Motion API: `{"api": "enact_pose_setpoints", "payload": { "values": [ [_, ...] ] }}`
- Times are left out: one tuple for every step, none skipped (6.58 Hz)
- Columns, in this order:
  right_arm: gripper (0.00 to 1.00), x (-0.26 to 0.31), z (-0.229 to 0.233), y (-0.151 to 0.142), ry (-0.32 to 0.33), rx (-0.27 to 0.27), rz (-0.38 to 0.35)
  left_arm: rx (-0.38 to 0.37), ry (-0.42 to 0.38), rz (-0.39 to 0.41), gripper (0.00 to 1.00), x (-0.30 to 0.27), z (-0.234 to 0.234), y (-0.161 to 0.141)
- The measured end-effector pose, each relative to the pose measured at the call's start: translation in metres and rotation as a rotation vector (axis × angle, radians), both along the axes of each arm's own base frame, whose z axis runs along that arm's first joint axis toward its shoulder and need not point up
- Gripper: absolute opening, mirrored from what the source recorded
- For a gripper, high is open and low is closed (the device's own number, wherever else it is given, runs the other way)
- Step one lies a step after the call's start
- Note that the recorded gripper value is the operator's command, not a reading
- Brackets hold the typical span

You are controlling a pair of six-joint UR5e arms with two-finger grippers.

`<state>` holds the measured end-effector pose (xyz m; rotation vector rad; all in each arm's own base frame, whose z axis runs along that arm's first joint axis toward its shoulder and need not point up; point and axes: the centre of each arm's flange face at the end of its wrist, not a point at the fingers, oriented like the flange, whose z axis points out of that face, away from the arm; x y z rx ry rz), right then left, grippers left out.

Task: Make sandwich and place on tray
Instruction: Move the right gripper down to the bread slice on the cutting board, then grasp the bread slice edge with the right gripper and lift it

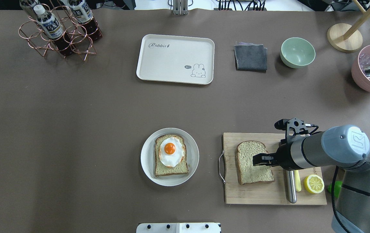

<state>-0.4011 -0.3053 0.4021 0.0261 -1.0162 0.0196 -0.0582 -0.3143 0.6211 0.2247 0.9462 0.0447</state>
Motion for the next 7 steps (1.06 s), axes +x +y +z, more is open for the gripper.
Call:
{"api": "enact_pose_setpoints", "payload": {
  "values": [
    [0.72,0.003,0.005,-0.006,0.003,-0.011,-0.006,0.002,0.003,0.001,0.98,0.000,-0.001,0.000],
    [0.70,0.001,0.010,-0.009,0.010,-0.017,-0.009,0.005,0.004,0.001,0.98,0.000,-0.002,-0.001],
    [0.45,-0.003,0.015,-0.011,0.017,-0.022,-0.011,0.008,0.005,0.001,0.98,0.000,-0.004,-0.002],
    [0.00,-0.004,0.015,-0.012,0.018,-0.023,-0.013,0.010,0.005,0.000,0.98,0.000,-0.005,-0.002],
    [0.00,-0.005,0.015,-0.013,0.015,-0.023,-0.016,0.011,0.006,0.000,0.98,0.000,-0.005,-0.002],
    [0.00,-0.005,0.015,-0.013,0.015,-0.022,-0.019,0.011,0.005,-0.001,0.98,-0.001,-0.004,-0.002],
    [0.00,-0.005,0.015,-0.013,0.014,-0.020,-0.023,0.009,0.005,-0.002,0.98,-0.001,-0.004,-0.002]
  ]
}}
